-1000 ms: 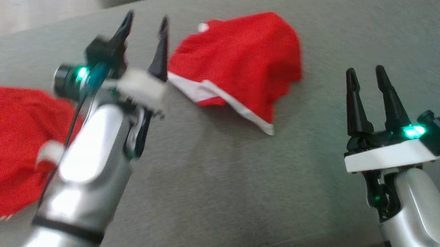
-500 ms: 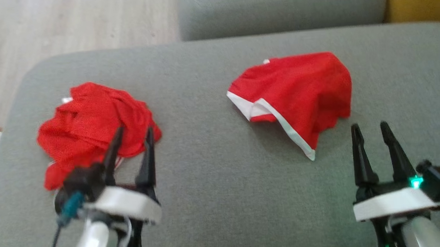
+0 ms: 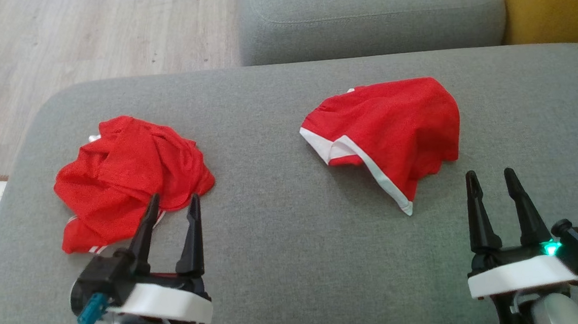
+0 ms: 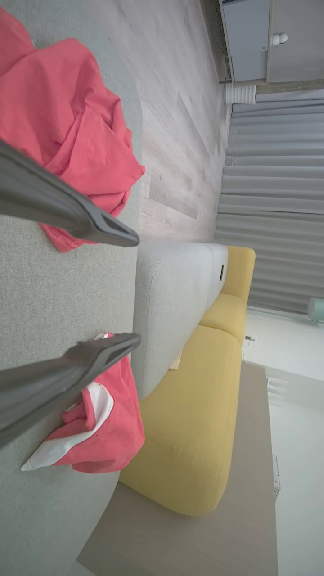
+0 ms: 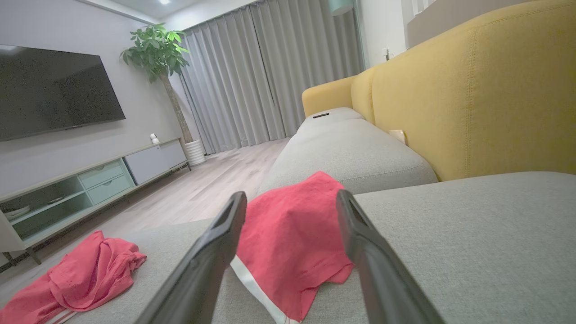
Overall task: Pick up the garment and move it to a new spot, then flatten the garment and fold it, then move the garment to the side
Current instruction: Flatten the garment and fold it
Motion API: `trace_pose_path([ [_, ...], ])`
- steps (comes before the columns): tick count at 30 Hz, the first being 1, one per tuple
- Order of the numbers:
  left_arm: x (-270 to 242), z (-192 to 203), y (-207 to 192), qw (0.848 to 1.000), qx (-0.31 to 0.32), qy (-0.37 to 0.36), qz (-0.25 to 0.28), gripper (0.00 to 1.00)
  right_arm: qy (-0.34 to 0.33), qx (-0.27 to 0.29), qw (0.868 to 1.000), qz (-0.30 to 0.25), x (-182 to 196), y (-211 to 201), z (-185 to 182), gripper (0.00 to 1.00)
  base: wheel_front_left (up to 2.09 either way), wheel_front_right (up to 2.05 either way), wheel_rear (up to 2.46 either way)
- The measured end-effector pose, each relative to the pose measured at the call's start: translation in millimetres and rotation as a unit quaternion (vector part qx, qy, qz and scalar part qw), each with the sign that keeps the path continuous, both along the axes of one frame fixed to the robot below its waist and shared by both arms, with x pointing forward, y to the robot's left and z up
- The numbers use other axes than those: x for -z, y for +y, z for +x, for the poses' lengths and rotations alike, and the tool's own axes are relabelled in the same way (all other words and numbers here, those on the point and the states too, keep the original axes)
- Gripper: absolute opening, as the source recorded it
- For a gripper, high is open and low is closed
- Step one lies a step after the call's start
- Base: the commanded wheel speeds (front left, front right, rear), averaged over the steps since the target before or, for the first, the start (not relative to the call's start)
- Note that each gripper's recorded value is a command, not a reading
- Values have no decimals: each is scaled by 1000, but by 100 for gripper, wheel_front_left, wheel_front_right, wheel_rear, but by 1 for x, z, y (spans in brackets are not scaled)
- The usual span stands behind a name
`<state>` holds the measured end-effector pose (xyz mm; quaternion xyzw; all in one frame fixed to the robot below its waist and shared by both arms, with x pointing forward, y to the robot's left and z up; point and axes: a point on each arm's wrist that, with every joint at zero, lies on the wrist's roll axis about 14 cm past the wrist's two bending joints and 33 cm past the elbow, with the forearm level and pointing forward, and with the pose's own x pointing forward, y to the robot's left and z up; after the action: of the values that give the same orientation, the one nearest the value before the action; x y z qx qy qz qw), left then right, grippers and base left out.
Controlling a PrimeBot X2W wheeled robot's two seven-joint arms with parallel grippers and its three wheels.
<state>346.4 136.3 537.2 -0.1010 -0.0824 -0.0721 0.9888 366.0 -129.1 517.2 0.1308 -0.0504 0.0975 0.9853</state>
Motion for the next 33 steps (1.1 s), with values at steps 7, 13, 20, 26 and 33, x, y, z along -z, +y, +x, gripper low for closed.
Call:
trace_pose_path([
  [7, 4, 0, -4, 1000, 9, 5, 4, 100, 9, -4, 1000, -20, 7, 2, 0, 100, 0, 0, 0],
  [13, 11, 5, -7, 1000, 15, 17, 2, 100, 72, -36, 990, -114, 57, 14, -3, 100, 0, 0, 0],
  [20, 14, 18, -5, 1000, 12, 25, -14, 100, 133, -82, 972, -176, 103, 33, 23, 100, 0, 0, 0],
  [26, 23, 23, -2, 999, 7, 39, -15, 100, 157, -109, 960, -204, 124, 46, 40, 100, 0, 0, 0],
  [33, 25, 31, 4, 999, -5, 43, -17, 100, 182, -119, 949, -228, 143, 47, 50, 2, 0, 0, 0],
])
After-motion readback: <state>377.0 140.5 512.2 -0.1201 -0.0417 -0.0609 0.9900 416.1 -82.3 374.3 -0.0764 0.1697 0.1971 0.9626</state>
